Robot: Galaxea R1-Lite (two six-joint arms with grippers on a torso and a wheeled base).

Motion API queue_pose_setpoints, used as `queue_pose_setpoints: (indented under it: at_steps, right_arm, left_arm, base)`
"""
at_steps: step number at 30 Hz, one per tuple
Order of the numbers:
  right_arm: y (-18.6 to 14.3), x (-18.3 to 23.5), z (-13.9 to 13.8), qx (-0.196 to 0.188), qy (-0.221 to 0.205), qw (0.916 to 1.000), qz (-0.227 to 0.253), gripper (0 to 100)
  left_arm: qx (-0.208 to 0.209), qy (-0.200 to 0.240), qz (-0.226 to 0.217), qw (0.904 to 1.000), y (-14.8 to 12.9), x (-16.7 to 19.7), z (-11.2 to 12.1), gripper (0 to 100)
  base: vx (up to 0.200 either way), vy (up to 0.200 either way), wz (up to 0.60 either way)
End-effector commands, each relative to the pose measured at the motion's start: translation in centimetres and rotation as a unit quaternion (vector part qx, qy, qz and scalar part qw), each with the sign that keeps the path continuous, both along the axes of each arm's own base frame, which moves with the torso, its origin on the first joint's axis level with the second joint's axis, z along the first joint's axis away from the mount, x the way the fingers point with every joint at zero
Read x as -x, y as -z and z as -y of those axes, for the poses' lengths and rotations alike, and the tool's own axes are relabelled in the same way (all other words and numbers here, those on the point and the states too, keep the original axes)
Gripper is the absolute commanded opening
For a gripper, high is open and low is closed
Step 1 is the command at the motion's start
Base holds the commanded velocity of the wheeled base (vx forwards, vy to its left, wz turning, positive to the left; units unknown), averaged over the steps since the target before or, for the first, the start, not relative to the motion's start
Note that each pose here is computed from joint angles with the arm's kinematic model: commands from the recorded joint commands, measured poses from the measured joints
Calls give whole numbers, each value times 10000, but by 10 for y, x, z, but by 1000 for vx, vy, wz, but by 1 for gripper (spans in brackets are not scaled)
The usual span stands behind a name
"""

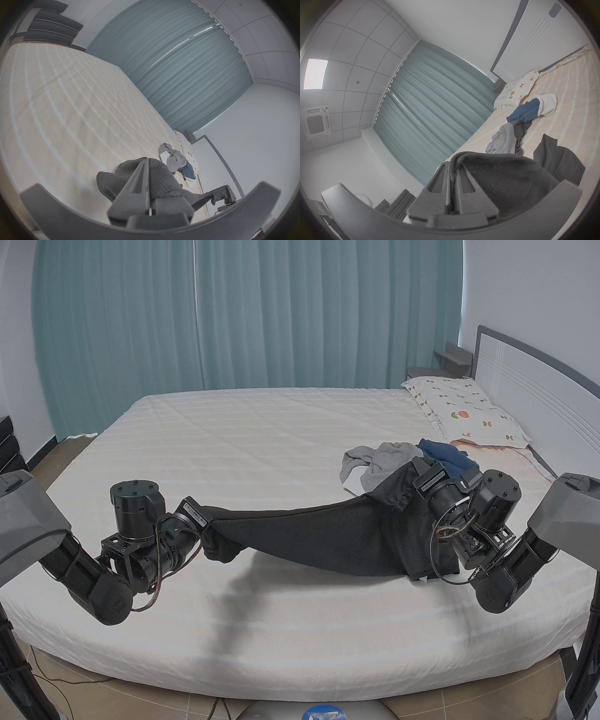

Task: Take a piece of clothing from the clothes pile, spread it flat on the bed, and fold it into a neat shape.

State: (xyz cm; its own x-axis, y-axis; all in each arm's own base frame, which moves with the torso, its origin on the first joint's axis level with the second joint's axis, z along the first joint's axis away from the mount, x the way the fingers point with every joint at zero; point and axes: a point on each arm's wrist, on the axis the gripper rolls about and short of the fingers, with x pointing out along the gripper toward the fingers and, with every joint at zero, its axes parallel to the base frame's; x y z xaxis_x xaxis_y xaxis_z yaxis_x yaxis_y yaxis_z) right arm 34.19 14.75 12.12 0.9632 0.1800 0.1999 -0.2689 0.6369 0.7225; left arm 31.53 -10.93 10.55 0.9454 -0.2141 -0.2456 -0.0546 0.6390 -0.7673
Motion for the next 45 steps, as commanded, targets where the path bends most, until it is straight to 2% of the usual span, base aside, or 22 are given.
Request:
queue_pose_setpoints:
  at_steps: [1, 24, 31, 38, 45]
  right_arm:
    - [-3, 1, 1, -72, -57, 9999, 90, 0]
    - [-6, 6, 0, -87, -162, 9998, 81, 0]
    - [-1, 12, 0, 24, -228, 9997, -40, 0]
    - [-15, 26, 2, 22, -374, 9993, 72, 0]
    - [-30, 45, 3, 374, -481, 9977, 296, 0]
  left_arm:
    - [2, -5, -1, 10000, 0, 1, 0, 0]
    - [1, 8, -33, 10000, 1, 4, -1, 0]
    - [-5, 23, -55, 10000, 2, 4, 0, 0]
    - [15, 77, 3, 10000, -5, 14, 0, 0]
    - [21, 290, 79, 9995, -15, 29, 6, 0]
  base:
    - [0, 200, 0]
    - [0, 200, 0]
    - [0, 0, 0]
    - [0, 0, 0]
    - [-171, 0, 0]
